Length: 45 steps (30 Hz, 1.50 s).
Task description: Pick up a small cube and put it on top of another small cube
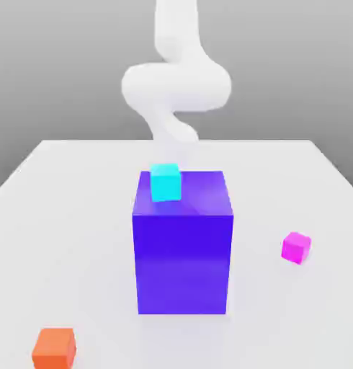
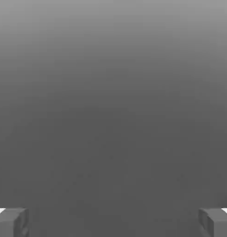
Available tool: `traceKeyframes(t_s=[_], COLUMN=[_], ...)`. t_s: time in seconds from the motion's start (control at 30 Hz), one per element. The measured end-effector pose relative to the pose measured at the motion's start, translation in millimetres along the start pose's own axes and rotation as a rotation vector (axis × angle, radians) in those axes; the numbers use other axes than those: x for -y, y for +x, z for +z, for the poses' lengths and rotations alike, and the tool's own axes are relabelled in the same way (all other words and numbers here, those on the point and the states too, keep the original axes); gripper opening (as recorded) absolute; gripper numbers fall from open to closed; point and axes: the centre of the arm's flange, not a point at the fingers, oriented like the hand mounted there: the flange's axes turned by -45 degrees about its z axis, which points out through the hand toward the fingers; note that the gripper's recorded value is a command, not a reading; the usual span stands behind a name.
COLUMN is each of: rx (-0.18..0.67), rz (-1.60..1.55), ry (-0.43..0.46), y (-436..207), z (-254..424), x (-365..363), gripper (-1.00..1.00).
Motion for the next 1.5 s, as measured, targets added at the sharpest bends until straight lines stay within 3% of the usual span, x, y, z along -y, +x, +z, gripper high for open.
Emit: traceKeyframes(t_s=[0.47, 0.93, 1.07, 1.33, 1.37, 1.5], rx=[0.345, 0.642, 0.699, 0.708, 0.708, 0.708], rz=[-0.286, -0.668, -0.783, -0.795, -0.795, -0.794], ry=[0.239, 0.296, 0.285, 0.284, 0.284, 0.284], y=[-134, -371, -433, -479, -483, -483], z=[194, 258, 261, 303, 307, 307], x=[154, 248, 249, 247, 246, 246], gripper=[0.0, 0.0, 0.0, 0.0, -1.0, -1.0])
